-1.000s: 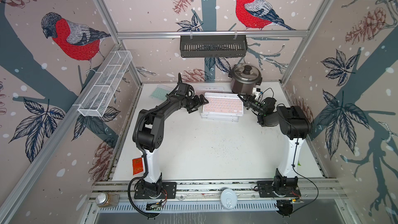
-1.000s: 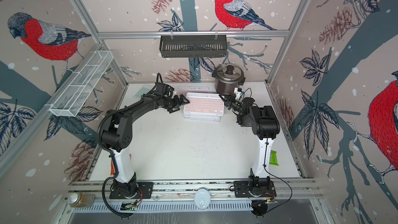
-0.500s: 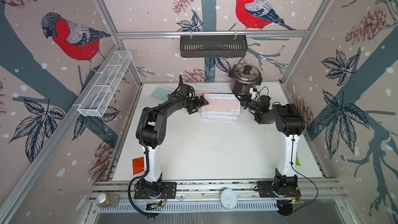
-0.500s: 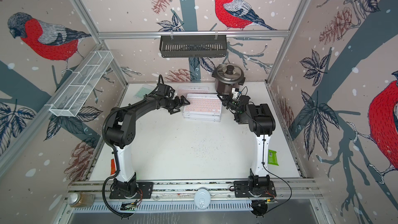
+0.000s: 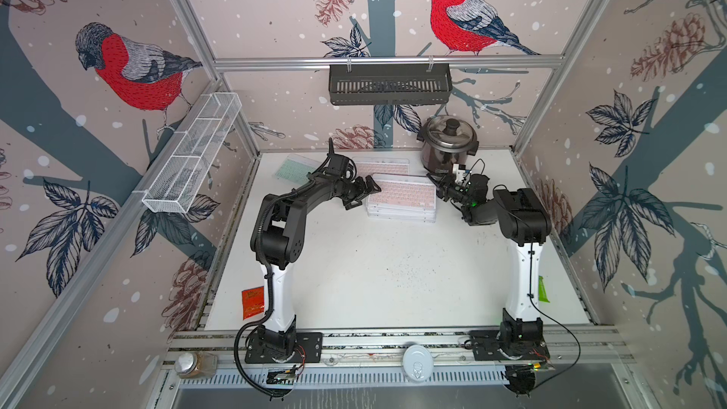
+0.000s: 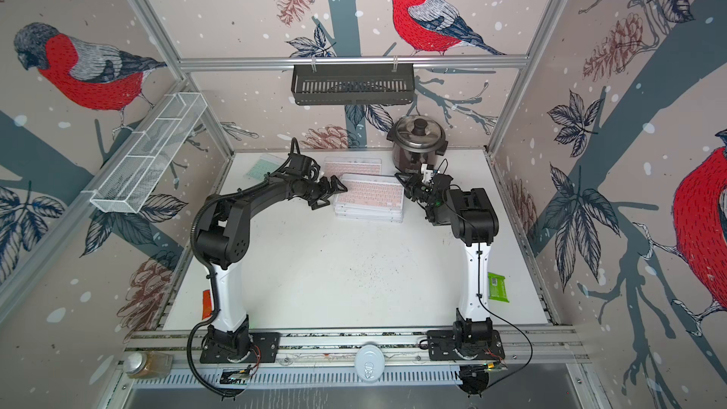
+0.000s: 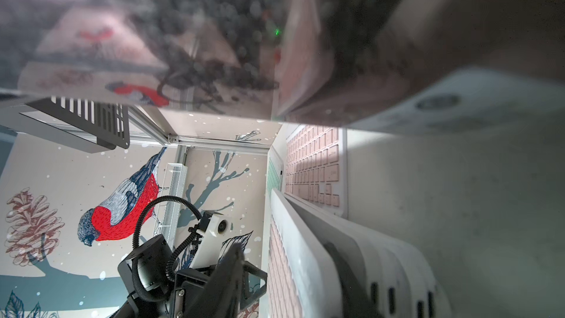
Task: Stack the numeric keypads
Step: Place the numeric keypad at the numeric keypad.
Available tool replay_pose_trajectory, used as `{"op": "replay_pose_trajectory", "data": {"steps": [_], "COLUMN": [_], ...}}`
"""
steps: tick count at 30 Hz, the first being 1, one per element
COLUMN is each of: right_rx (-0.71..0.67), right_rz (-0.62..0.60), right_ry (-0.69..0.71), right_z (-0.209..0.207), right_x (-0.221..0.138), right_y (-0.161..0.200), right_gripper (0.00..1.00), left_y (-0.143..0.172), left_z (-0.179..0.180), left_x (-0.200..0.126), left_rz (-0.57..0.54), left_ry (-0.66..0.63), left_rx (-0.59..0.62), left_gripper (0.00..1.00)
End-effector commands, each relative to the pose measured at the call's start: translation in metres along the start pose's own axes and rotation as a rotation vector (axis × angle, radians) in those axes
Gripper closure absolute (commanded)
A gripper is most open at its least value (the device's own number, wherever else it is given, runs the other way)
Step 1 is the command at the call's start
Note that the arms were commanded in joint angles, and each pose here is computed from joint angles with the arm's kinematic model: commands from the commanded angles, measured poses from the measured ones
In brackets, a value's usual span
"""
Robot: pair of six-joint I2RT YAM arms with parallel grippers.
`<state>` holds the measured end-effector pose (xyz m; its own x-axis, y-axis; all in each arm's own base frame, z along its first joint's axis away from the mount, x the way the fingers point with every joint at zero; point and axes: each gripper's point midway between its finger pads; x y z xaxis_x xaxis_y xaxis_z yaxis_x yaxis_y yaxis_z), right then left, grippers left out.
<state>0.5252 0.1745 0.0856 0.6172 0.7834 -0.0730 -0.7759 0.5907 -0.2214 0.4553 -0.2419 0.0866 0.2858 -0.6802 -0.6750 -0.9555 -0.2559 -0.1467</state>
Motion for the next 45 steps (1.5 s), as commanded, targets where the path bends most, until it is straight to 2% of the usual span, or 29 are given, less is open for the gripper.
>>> {"op": "replay_pose_trajectory", "data": {"steps": [1,3,7,13,23,34,38,42,45], "right_rx": [-0.054,-0.061,-0.086,-0.112,-0.213,-0.332,-0.359,-0.372,-0.384], "right_rz": [-0.007,-0.005,-0.006,-0.001,0.018,0.012,0.016,0.016,0.017], "right_ry": [0.006,0.009,0.049,0.107,0.279,0.556,0.589,0.603,0.633], "right_z": [0.006,0.008,0.010,0.008,-0.006,-0.035,-0.037,-0.037,-0.039], "right_x": [0.001,0.000,-0.005,-0.012,0.003,0.000,0.000,-0.001,-0.003], "right_y": [-0.004,-0.004,-0.003,0.002,0.010,0.010,0.011,0.010,0.010], "right_gripper": [0.43,0.37,0.17,0.00,0.00,0.00,0.00,0.00,0.00], "left_y": [-0.002,-0.001,0.000,0.001,0.007,0.010,0.005,-0.010,-0.017], "left_z": [-0.005,-0.004,-0.006,-0.007,-0.012,-0.011,-0.017,-0.028,-0.051], "left_x": [-0.001,-0.001,-0.003,-0.005,-0.004,-0.002,-0.013,-0.037,-0.048], "left_rz": [0.000,0.001,0.001,-0.001,0.010,0.021,-0.011,-0.080,-0.121], "left_ry": [0.017,0.016,0.018,0.019,0.019,0.012,-0.012,-0.102,-0.089], "left_rx": [0.010,0.008,0.010,0.009,0.019,0.022,0.046,0.104,0.158], "left_gripper": [0.01,0.01,0.01,0.01,0.01,0.01,0.01,0.01,0.01]}}
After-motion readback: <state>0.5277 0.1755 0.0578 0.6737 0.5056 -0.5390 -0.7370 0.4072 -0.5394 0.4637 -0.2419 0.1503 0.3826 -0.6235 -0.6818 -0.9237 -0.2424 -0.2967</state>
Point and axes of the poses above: each gripper's point midway between its finger pads, its own x axis out along the fingers, its own z axis along the line the jaws close on, y = z × x, and after that the axes turned 1 degree about -x, right-handed
